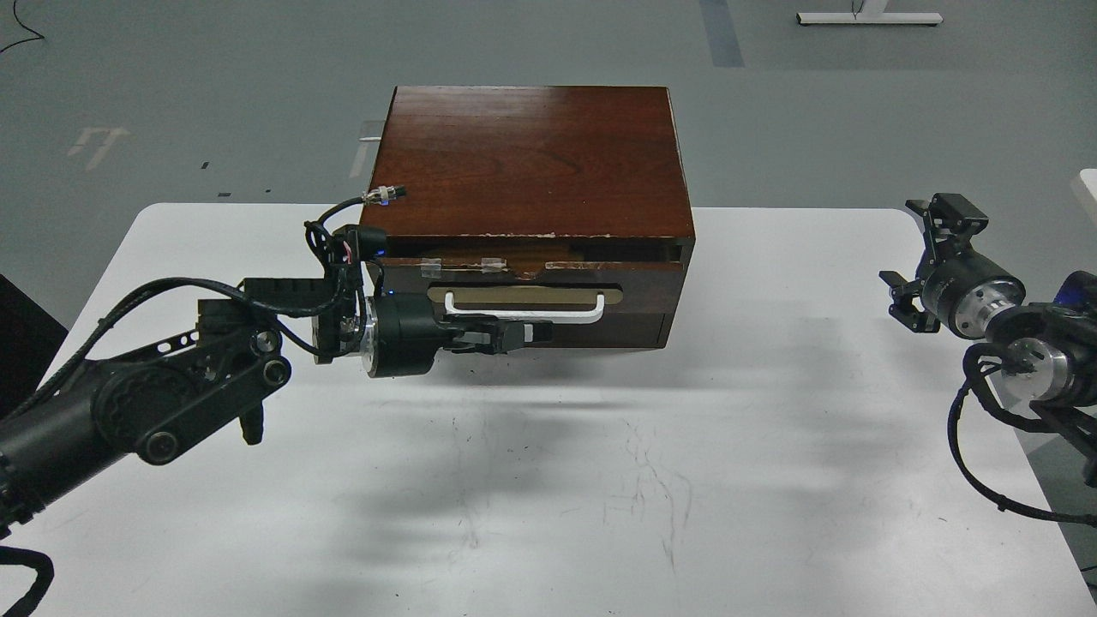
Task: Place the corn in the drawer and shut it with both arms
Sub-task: 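Push the drawer front with the left gripper into the cabinet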
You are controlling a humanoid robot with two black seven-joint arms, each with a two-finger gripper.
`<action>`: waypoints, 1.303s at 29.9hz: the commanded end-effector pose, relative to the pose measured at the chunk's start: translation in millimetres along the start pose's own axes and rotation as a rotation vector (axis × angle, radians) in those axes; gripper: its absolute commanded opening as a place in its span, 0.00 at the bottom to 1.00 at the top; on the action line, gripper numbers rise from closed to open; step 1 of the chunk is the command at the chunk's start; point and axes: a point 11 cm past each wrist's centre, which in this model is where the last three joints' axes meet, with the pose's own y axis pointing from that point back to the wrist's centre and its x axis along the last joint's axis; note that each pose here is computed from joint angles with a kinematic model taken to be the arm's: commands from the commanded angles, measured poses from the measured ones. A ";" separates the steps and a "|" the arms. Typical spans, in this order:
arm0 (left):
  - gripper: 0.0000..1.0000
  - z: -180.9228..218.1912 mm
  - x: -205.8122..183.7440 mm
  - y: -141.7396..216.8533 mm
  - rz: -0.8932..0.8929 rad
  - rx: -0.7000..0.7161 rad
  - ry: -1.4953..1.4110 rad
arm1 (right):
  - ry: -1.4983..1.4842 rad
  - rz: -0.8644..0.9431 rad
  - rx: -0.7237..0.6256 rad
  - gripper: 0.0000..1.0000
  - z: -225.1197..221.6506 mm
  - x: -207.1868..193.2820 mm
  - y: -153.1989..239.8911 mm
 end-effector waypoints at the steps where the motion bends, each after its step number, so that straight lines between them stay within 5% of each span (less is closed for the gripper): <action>1: 0.11 -0.3 6.8 -1.7 0.007 0.005 -0.008 | 0.000 0.002 0.000 1.00 0.1 0.2 0.1; 23: 0.11 19.2 21.4 7.6 0.039 -0.064 0.006 | 0.003 0.020 -0.002 1.00 1.9 7.4 1.0; 39: 0.14 4.4 -7.9 5.4 -0.027 -0.030 0.043 | 0.004 0.020 -0.003 1.00 2.6 7.2 0.8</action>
